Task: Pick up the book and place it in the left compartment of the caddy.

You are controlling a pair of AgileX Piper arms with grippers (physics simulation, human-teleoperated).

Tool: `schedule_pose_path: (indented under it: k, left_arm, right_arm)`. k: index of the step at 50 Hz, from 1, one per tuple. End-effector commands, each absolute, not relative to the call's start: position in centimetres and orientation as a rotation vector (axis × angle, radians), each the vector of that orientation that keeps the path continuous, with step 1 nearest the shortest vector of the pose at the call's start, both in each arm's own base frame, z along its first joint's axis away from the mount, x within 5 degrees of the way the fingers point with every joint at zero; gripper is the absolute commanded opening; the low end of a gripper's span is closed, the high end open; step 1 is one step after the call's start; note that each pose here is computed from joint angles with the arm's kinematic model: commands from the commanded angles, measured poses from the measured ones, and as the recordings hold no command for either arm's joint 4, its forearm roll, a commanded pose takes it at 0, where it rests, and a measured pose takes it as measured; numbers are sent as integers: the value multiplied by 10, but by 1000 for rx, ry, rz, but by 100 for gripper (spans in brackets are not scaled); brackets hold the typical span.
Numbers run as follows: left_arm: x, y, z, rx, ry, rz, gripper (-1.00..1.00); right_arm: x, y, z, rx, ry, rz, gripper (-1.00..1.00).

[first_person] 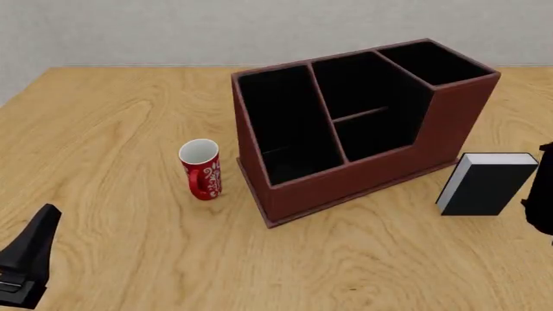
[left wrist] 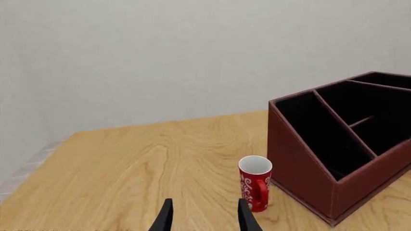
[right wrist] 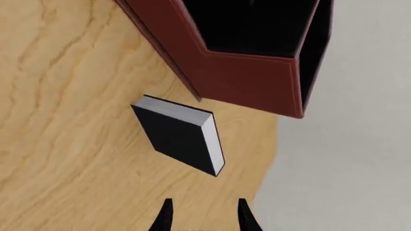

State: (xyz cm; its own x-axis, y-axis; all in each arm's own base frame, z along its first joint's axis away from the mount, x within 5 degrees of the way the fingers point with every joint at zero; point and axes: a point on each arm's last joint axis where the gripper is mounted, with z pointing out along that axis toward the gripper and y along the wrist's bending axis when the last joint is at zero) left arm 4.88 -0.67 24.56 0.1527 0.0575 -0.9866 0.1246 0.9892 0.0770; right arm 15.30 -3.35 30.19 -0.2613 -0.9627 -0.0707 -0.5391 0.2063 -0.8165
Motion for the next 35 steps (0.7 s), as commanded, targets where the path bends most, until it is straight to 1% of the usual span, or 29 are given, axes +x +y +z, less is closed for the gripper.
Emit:
schedule_pose_path:
  k: [1,5,6,13,22,35]
  left_arm:
    - [49,-6,244,148,1422,-39,100]
    - [50,-6,243,144,1425,-36,100]
    - [50,-6,243,136,1425,-34,100]
    - [50,-5,245,124,1429,-29,100]
    - [49,-5,249,117,1428,-25,100]
    - [50,-4,244,108,1425,-16,100]
  right_arm:
    - [186,-49,310,-1425,1883,-978,100]
    - [194,-50,308,-1441,1876,-979,100]
    - [204,-52,299,-1478,1872,-980,100]
    - [220,-55,297,-1503,1858,-985,100]
    - [227,-52,294,-1551,1829,-977,100]
    - [233,-50,282,-1578,1836,-950,100]
